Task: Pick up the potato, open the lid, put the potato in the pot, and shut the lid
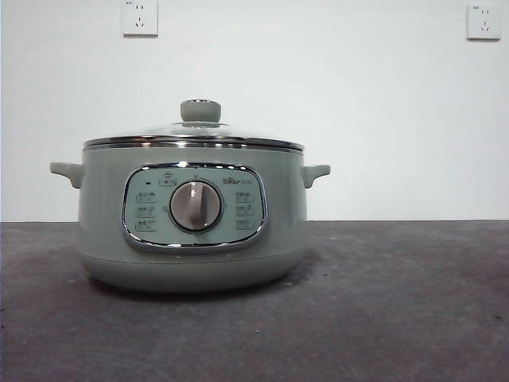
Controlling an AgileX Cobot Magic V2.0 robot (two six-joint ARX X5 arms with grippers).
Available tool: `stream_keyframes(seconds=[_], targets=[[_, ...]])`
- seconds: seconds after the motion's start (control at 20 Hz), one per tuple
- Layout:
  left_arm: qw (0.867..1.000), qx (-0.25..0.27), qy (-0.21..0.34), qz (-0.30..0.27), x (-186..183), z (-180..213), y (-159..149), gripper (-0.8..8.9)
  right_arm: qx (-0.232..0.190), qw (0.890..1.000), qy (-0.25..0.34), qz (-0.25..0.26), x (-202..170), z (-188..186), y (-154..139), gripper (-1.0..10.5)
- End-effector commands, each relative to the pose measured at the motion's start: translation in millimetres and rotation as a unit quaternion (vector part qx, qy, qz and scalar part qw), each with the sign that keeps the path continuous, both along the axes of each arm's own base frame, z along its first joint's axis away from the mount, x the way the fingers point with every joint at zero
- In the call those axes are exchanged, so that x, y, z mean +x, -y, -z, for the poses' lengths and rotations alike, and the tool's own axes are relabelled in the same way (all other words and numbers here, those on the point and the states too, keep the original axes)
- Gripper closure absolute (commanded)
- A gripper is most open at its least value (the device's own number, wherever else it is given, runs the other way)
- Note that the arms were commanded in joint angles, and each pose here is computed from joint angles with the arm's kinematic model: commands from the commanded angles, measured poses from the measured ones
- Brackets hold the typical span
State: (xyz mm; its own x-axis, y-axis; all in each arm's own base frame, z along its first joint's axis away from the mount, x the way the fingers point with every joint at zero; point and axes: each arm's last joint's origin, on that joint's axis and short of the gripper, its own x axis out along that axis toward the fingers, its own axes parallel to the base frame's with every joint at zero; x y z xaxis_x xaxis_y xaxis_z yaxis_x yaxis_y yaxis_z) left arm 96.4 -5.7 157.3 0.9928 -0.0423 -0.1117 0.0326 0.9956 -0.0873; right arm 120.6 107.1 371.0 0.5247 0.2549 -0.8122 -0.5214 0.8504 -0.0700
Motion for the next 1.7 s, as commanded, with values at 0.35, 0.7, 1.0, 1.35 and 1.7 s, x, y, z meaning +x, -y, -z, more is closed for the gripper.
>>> stream_keyframes(seconds=[0.35, 0.7, 1.0, 1.35, 1.7], targets=[[0.999, 0.029, -0.024, -0.011, 0, 7, -3, 8.17, -0.002, 1.000, -0.003, -0.001, 1, 3, -1, 9.5], [0.999, 0.030, -0.037, -0.011, 1, 10, -3, 8.16, -0.002, 1.000, -0.003, -0.001, 1, 3, -1, 9.5], [0.998, 0.030, -0.052, -0.010, 2, 12, -3, 8.16, -0.002, 1.000, -0.002, -0.001, 1, 3, -1, 9.5], [0.998, 0.031, -0.058, -0.010, 3, 13, -3, 8.16, -0.013, 0.990, 0.137, 0.021, 2, 19, 37, 9.5], [0.998, 0.031, -0.061, -0.010, 3, 13, -3, 8.16, 0.101, 0.875, 0.424, 0.211, -16, 139, 99, 9.5]])
